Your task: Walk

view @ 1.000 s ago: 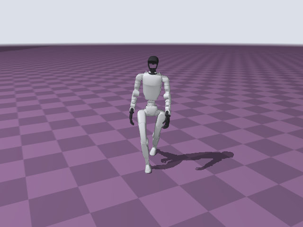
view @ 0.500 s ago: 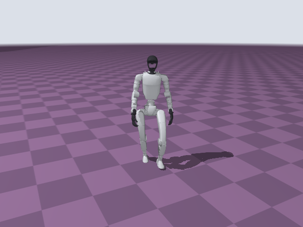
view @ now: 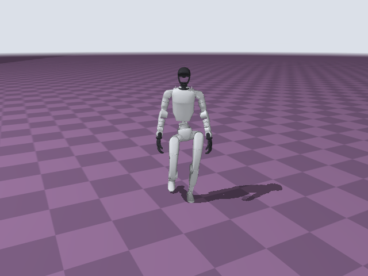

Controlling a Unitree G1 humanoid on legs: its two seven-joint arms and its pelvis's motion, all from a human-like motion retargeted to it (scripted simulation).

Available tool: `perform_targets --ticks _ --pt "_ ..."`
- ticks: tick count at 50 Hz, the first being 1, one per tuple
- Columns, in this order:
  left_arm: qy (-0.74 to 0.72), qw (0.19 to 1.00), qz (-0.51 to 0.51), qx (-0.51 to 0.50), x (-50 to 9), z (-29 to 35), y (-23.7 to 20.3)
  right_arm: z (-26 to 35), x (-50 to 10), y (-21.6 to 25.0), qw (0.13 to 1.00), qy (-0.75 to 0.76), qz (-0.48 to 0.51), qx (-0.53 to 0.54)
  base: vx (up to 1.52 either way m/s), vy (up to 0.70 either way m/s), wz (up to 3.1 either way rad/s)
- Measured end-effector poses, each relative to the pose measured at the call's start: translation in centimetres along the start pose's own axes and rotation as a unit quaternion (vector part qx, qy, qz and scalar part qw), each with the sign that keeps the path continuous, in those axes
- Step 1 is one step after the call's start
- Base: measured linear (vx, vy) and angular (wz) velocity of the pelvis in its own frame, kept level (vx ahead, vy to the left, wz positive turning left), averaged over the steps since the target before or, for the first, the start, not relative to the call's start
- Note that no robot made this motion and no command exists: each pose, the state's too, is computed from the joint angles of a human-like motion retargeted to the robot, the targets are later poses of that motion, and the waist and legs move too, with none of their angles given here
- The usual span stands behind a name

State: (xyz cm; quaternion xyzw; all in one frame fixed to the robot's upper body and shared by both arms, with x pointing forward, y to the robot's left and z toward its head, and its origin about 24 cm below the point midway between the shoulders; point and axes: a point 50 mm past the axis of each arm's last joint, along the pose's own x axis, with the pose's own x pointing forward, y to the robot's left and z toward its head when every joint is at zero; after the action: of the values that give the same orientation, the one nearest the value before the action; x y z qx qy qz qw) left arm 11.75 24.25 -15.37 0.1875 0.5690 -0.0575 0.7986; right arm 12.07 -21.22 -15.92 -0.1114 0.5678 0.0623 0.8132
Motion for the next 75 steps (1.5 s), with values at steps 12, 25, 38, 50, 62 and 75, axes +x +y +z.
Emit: perform_targets --ticks 12,25,38,50,62,75 --pt "-0.085 0.995 0.042 0.023 -0.1 6.0 2.3 0.2 0.1 0.8 0.999 -0.017 -0.003 0.032 0.57 0.03 0.20" --pt "-0.076 0.997 -0.006 0.031 0.1 4.2 -0.6 -2.8 -0.2 1.8 0.998 0.040 0.005 0.044 0.56 -0.04 0.14" --pt "0.009 0.999 -0.034 0.037 -0.1 -1.2 -2.2 1.8 0.0 -0.2 0.999 -0.038 -0.014 -0.006 0.48 -0.07 -0.13" --pt "0.018 0.999 0.001 -0.034 -0.3 -2.6 -1.4 7.7 -0.3 0.1 0.990 -0.135 -0.010 -0.030 0.46 0.04 -0.35" --pt "0.038 0.999 -0.007 -0.038 -0.5 -3.7 -2.0 3.5 0.2 1.0 0.998 -0.061 -0.012 -0.024 0.47 0.10 -0.15" --pt "0.002 1.000 -0.007 -0.002 0.0 -0.3 -0.3 -1.1 -0.1 -0.2 1.000 0.020 -0.001 0.000 0.43 0.06 0.08"
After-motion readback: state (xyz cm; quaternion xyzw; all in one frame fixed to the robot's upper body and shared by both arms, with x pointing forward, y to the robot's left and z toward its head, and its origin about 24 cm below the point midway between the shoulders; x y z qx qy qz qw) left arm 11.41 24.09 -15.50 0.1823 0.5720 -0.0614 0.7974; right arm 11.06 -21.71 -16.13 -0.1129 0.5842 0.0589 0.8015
